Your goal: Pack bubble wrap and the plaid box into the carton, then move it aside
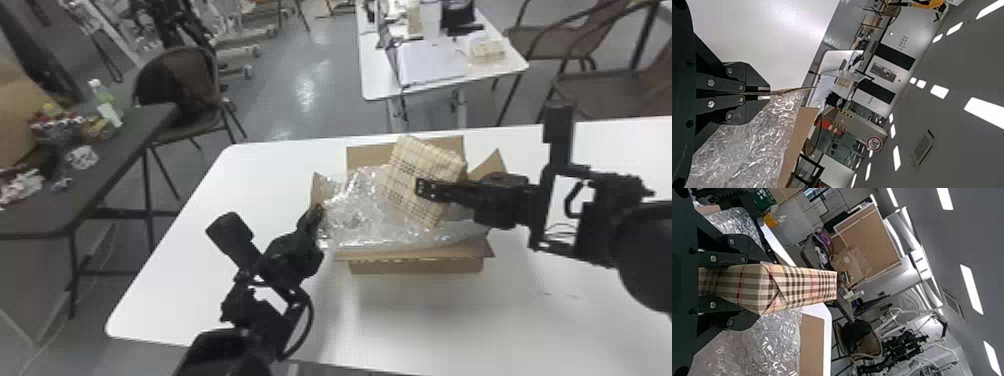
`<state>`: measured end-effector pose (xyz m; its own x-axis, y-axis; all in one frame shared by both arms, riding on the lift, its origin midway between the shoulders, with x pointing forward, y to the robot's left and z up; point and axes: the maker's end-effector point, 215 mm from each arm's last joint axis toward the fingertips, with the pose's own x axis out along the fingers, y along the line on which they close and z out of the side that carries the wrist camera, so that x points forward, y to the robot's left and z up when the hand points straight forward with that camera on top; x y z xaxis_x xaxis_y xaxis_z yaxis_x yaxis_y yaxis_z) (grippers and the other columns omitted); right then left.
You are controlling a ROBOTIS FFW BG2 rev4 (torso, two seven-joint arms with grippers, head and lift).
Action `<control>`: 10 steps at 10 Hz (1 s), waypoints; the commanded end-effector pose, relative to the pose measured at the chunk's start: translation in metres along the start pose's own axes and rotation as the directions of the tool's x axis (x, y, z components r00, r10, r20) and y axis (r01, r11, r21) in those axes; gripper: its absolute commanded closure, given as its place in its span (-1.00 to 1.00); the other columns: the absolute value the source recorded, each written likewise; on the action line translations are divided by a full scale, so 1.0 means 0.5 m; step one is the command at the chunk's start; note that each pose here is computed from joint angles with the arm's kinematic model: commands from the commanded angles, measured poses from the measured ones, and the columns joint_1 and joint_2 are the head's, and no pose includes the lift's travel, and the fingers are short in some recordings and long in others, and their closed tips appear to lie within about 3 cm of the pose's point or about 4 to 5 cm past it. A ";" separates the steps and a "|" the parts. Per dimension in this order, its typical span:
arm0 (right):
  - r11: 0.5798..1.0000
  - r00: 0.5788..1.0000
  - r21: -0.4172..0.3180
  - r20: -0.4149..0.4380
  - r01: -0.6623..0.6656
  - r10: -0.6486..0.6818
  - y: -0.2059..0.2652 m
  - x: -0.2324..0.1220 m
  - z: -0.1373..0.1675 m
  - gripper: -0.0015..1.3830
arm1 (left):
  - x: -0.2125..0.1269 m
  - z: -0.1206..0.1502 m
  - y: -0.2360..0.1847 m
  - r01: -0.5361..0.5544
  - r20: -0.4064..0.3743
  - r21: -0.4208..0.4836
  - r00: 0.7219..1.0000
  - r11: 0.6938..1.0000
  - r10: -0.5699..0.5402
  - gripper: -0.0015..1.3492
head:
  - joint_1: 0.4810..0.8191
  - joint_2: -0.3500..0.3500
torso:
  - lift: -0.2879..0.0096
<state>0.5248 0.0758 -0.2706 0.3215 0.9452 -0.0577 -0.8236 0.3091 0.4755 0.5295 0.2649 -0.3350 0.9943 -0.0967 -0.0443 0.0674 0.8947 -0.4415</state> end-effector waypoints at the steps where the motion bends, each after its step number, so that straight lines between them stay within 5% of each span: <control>1: 0.999 0.997 0.008 -0.056 -0.051 0.051 0.029 0.021 -0.017 0.50 | 0.001 -0.002 0.000 0.000 -0.002 -0.001 1.000 1.000 0.000 0.80 | 0.14 0.97 | -0.18; 4: 0.999 0.994 -0.031 -0.105 -0.033 0.029 0.023 0.014 -0.025 -0.89 | 0.001 0.000 0.001 0.000 0.004 -0.003 1.000 1.000 0.000 0.80 | 0.19 1.00 | -0.18; 6: 0.998 0.997 -0.053 -0.074 -0.039 0.035 0.029 0.012 -0.007 -0.81 | 0.002 0.002 -0.002 0.002 0.006 -0.003 1.000 1.000 -0.002 0.80 | 0.18 1.00 | -0.18; 8: 0.985 0.998 -0.169 0.042 -0.033 0.041 0.043 -0.004 0.080 -0.80 | 0.002 0.004 -0.002 0.002 0.009 -0.003 1.000 1.000 -0.002 0.80 | 0.12 1.00 | -0.18; 10: 0.943 0.974 -0.292 0.202 0.160 -0.103 -0.018 -0.120 0.147 -0.80 | 0.002 0.008 0.002 -0.002 0.015 0.001 1.000 1.000 0.002 0.80 | -0.03 0.97 | -0.18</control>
<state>0.5449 0.0298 -0.2087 0.4493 0.8912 0.0630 -0.8769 0.4264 0.2218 0.5308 0.2665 -0.3323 0.9953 -0.0908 -0.0336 0.0668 0.8948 -0.4414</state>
